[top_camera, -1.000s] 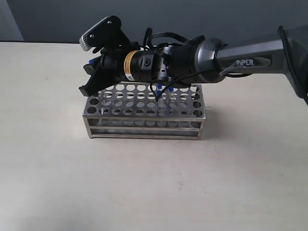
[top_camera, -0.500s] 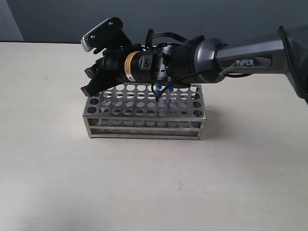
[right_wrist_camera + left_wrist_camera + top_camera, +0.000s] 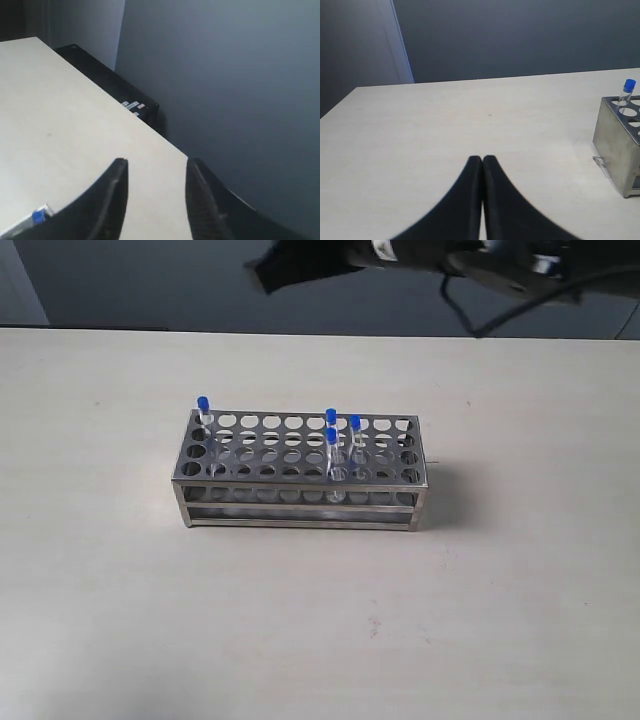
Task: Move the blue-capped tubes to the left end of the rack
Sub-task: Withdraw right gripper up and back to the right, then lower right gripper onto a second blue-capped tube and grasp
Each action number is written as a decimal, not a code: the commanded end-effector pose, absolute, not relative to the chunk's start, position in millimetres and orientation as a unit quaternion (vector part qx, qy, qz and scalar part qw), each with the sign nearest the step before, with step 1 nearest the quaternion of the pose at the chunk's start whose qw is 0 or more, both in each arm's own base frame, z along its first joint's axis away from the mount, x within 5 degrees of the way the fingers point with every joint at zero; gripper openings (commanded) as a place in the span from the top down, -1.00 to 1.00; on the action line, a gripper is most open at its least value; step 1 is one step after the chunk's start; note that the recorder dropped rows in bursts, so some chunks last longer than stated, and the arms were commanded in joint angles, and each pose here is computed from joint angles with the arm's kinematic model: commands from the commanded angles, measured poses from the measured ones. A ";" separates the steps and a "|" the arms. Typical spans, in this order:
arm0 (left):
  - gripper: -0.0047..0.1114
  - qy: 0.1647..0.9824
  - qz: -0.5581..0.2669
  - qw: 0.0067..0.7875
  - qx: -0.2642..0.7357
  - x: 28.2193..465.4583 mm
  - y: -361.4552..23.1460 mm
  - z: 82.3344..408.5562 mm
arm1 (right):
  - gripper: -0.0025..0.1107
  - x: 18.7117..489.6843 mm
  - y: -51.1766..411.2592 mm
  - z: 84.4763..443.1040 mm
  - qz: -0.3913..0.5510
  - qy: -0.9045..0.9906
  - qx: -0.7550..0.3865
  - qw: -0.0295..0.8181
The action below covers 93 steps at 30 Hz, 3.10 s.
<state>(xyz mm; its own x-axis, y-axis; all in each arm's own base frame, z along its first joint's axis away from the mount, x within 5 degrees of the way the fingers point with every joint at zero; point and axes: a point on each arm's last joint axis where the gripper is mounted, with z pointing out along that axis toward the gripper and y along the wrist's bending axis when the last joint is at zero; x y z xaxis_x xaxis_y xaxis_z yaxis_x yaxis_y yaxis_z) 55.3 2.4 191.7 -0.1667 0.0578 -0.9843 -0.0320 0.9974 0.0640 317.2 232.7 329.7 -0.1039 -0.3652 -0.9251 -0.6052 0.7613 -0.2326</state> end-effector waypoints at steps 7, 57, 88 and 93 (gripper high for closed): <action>0.91 0.759 0.033 0.650 0.009 55.4 2.1 191.4 | 0.29 277.0 161.4 239.6 0.187 0.781 -0.283 0.525; 0.91 0.759 0.032 0.650 0.009 55.4 2.0 191.4 | 0.41 298.6 160.6 143.6 0.208 0.789 -0.257 0.518; 0.91 0.759 0.032 0.650 0.009 55.4 2.0 191.4 | 0.96 302.3 160.5 138.2 0.221 0.790 -0.221 0.528; 0.91 0.759 0.032 0.650 0.009 55.4 2.0 191.4 | 0.96 298.3 157.9 173.2 0.217 0.768 -0.224 0.559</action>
